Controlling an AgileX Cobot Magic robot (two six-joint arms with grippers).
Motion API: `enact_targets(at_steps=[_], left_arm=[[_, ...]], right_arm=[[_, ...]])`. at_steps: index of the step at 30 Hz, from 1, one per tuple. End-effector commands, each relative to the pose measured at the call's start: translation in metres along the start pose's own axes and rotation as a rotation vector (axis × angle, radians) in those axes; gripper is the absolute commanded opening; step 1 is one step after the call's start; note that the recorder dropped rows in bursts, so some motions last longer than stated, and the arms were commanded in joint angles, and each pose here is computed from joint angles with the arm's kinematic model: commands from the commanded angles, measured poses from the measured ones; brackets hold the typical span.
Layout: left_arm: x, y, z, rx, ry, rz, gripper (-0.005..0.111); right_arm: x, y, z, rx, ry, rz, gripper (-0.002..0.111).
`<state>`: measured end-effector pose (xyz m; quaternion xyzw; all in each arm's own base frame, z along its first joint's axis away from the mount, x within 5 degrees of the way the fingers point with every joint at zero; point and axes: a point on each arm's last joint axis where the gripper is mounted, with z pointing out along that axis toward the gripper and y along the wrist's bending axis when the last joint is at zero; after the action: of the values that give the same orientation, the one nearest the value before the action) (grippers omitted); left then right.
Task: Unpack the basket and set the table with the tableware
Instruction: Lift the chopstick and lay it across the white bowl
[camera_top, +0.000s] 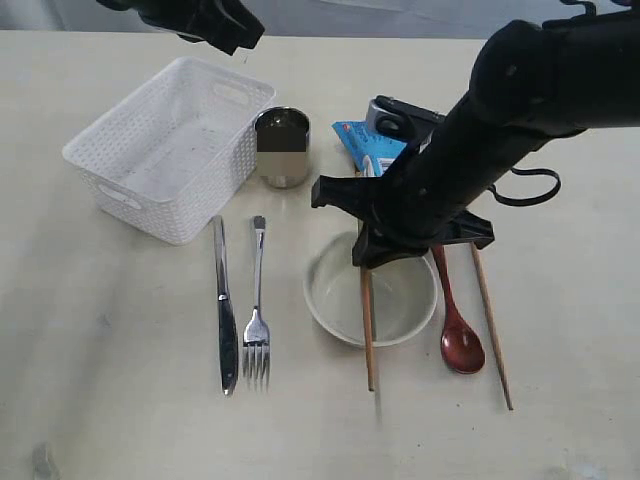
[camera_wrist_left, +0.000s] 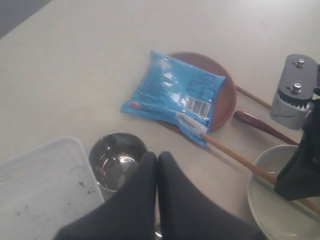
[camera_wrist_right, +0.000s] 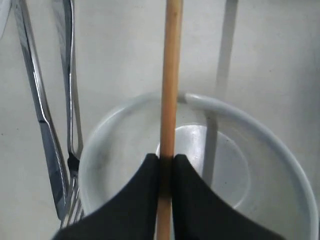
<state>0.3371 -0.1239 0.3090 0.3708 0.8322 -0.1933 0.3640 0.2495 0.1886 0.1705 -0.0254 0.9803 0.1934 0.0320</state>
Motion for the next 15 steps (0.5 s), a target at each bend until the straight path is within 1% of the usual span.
enact_targets(at_steps=[1, 3, 5, 6, 9, 10, 11, 12, 15], left_arm=[[0.0001, -0.0004, -0.0024, -0.007, -0.004, -0.008, 0.0], [0.0001, -0.0004, -0.0024, -0.007, -0.004, -0.008, 0.0], [0.0001, -0.0004, -0.0024, -0.007, -0.004, -0.008, 0.0], [0.0001, -0.0004, -0.0024, -0.007, -0.004, -0.008, 0.0], [0.0001, -0.0004, -0.0024, -0.007, -0.004, -0.008, 0.0], [0.0001, -0.0004, -0.0024, -0.007, -0.004, -0.008, 0.0], [0.0001, -0.0004, -0.0024, -0.007, -0.004, -0.008, 0.0], [0.0001, -0.0004, -0.0024, -0.007, -0.004, -0.008, 0.0], [0.0001, -0.0004, -0.0024, -0.007, -0.004, -0.008, 0.0]], right_arm=[[0.0003, 0.0018, -0.0009, -0.006, 0.01, -0.028, 0.0], [0.0003, 0.0018, -0.0009, -0.007, 0.01, -0.036, 0.0], [0.0003, 0.0018, -0.0009, -0.007, 0.01, -0.039, 0.005], [0.0003, 0.0018, -0.0009, -0.007, 0.01, -0.039, 0.01], [-0.0002, 0.0019, -0.0009, -0.007, 0.004, -0.041, 0.034], [-0.0004, 0.0019, -0.0009, -0.008, 0.001, -0.041, 0.04], [-0.0008, 0.002, -0.0009, -0.008, -0.002, -0.041, 0.043], [-0.0009, 0.002, -0.0009, -0.008, -0.004, -0.041, 0.044], [-0.0009, 0.002, -0.0009, -0.008, -0.004, -0.041, 0.043]])
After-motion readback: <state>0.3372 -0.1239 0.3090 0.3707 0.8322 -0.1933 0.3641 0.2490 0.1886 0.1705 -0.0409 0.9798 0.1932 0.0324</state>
